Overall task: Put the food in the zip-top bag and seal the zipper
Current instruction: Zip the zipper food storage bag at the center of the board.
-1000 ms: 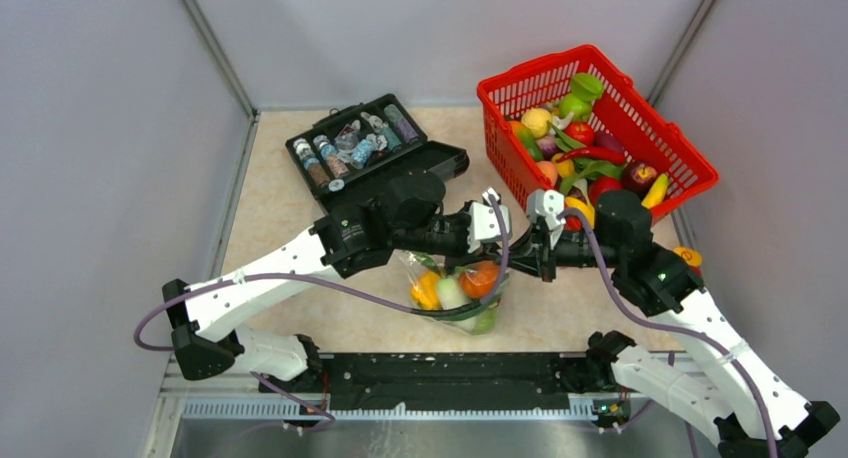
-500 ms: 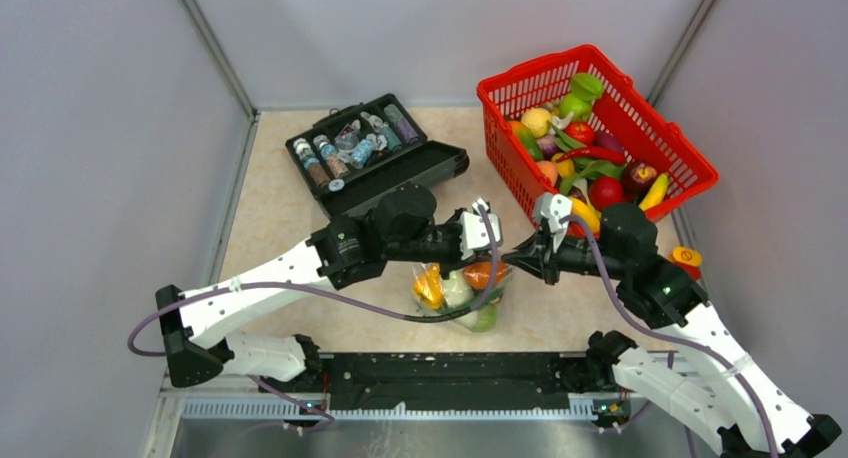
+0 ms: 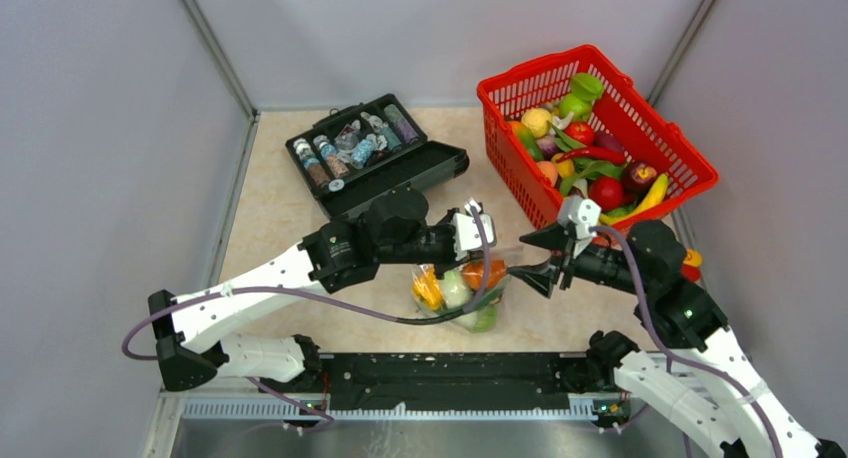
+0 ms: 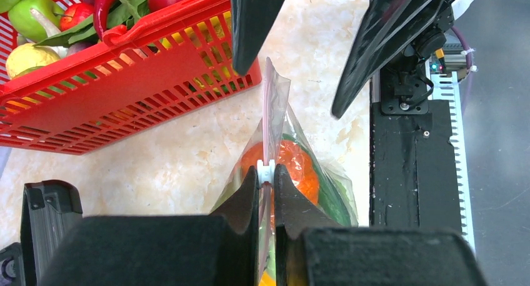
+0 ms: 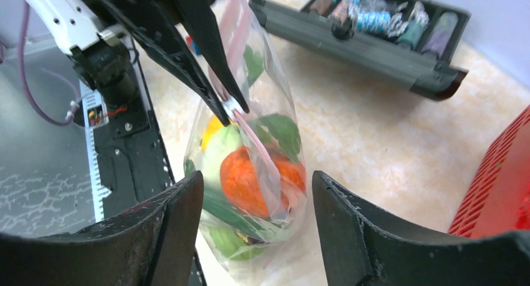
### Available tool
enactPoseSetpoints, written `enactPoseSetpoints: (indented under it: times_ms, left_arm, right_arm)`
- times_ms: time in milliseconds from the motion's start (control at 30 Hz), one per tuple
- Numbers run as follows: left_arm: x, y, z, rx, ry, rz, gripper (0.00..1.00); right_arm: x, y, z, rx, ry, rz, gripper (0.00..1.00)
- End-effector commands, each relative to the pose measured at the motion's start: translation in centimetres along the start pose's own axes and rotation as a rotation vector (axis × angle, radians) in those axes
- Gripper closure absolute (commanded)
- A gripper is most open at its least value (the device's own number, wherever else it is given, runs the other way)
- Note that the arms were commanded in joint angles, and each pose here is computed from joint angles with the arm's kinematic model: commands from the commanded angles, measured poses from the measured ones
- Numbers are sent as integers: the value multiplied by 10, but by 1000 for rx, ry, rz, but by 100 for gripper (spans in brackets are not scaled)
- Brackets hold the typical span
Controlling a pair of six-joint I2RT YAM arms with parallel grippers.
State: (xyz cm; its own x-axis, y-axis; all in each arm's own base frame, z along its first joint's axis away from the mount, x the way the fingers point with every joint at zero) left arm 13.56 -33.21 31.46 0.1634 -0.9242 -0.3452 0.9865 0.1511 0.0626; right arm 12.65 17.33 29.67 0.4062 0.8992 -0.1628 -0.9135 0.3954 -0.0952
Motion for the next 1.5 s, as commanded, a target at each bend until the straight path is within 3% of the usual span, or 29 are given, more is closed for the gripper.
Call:
enactPoseSetpoints:
  times_ms: [0, 267, 400, 467, 567, 700, 733, 833, 933, 1067, 1167, 1300, 1467]
  left_arm:
    - [-9, -1, 17, 37, -71, 3, 100]
    - [-12, -5, 16, 29, -123, -2, 100]
    - [-16, -6, 15, 31, -146, 2, 100]
    - [-17, -6, 18, 34, -158, 3, 100]
    - [-15, -6, 17, 24, -148, -3, 100]
    - [-13, -7, 13, 9, -142, -8, 100]
    - [-12, -8, 13, 5, -142, -7, 100]
    - [-15, -9, 14, -2, -148, -10, 100]
    - [-19, -9, 18, 0, -161, -5, 100]
    - [-18, -7, 19, 2, -148, 0, 100]
    - [-16, -7, 17, -2, -140, 0, 100]
    - [-14, -7, 17, -5, -134, -7, 100]
    - [-17, -6, 18, -9, -125, 1, 100]
  right_arm:
    - [-12, 5, 26, -45, -139, -24, 36]
    - [-15, 5, 53, -4, -257, -37, 36]
    - [-29, -44, 76, 109, -333, -382, 35]
    - [-42, -71, 81, 164, -349, -584, 28]
    - [-45, -110, 82, 218, -207, -819, 26]
    - [-23, -142, 60, 289, 79, -945, 17]
    - [-22, -147, 57, 332, 108, -992, 11]
    - [-32, -149, 57, 505, 71, -1112, 7]
    - [-39, -144, 54, 347, -51, -1055, 8]
    - [-47, -103, 64, 97, -248, -784, 8]
    - [-41, -76, 70, -46, -233, -580, 8]
    - [-13, -32, 58, -203, -68, -164, 13]
    - [3, -8, 46, -264, -61, 72, 16]
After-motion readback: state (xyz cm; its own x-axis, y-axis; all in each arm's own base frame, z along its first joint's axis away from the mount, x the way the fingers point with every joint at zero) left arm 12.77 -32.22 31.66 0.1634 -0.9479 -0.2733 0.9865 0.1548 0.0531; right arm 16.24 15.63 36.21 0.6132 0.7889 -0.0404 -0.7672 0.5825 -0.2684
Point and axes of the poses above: each gripper's point midway between its finger pads, its own x axis out along the fingers, its own y axis along the line the jaws close on, z = x × y, the point moved 3 cm from there along -x, back along the fingers, and after that the axes turned 7 degrees about -x, right-handed, at the moved point
